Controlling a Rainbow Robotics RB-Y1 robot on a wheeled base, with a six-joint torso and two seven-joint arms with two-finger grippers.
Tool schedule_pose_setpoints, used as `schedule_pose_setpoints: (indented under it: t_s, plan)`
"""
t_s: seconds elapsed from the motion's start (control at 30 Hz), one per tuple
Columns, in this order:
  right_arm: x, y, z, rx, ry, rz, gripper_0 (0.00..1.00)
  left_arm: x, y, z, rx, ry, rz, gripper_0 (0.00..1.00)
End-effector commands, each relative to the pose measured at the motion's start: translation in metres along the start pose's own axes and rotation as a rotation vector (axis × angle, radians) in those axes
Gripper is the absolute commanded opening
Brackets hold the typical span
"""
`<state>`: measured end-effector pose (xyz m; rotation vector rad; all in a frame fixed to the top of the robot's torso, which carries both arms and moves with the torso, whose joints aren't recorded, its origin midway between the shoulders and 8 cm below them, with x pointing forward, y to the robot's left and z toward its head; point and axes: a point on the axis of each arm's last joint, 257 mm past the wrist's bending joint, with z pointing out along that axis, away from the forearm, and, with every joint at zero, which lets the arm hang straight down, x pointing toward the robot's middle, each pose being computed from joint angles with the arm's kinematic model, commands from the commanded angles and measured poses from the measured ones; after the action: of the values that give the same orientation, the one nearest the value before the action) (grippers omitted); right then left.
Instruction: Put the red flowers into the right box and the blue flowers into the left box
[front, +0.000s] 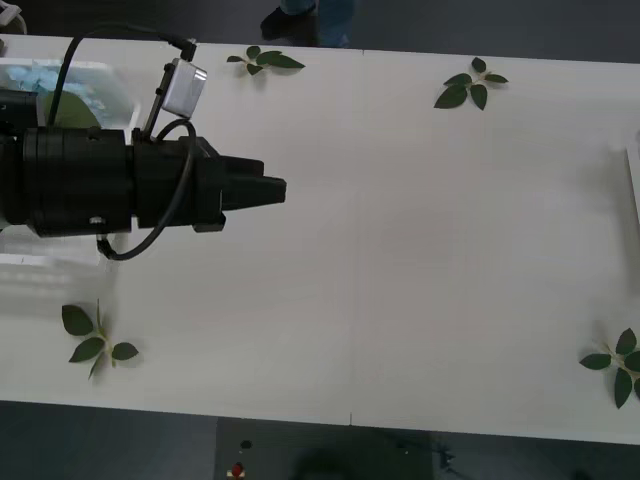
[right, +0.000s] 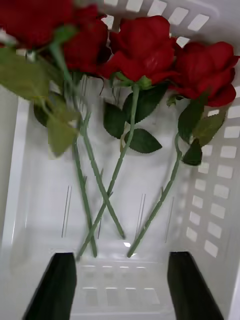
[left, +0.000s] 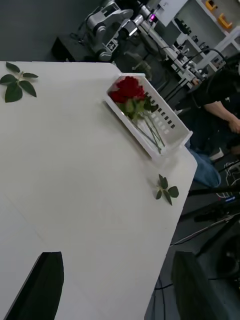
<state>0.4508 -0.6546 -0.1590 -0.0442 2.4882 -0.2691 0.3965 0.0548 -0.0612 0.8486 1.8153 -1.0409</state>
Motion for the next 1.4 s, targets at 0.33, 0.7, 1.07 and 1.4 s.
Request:
schedule_pose_setpoints:
  t_s: [0.33, 0.7, 1.07, 1.4]
  plan:
    - [-0.033, 0.019, -0.013, -0.051, -0.051, 0.020, 1.00, -0.024, 0.002, -0.004, 0.003, -0.073, 0.048, 0.62]
    - [-0.086, 0.165, -0.041, -0.491, -0.222, -0.077, 1.00, -0.029, 0.007, -0.005, 0.001, -0.095, 0.019, 0.62]
    - [-0.102, 0.309, -0.082, -0.842, -0.505, -0.468, 1.00, -0.032, 0.003, -0.005, 0.018, -0.106, 0.003, 0.62]
    - [-0.110, 0.405, -0.138, -1.076, -0.639, -0.512, 1.00, -0.031, 0.008, -0.005, -0.002, -0.101, 0.026, 0.62]
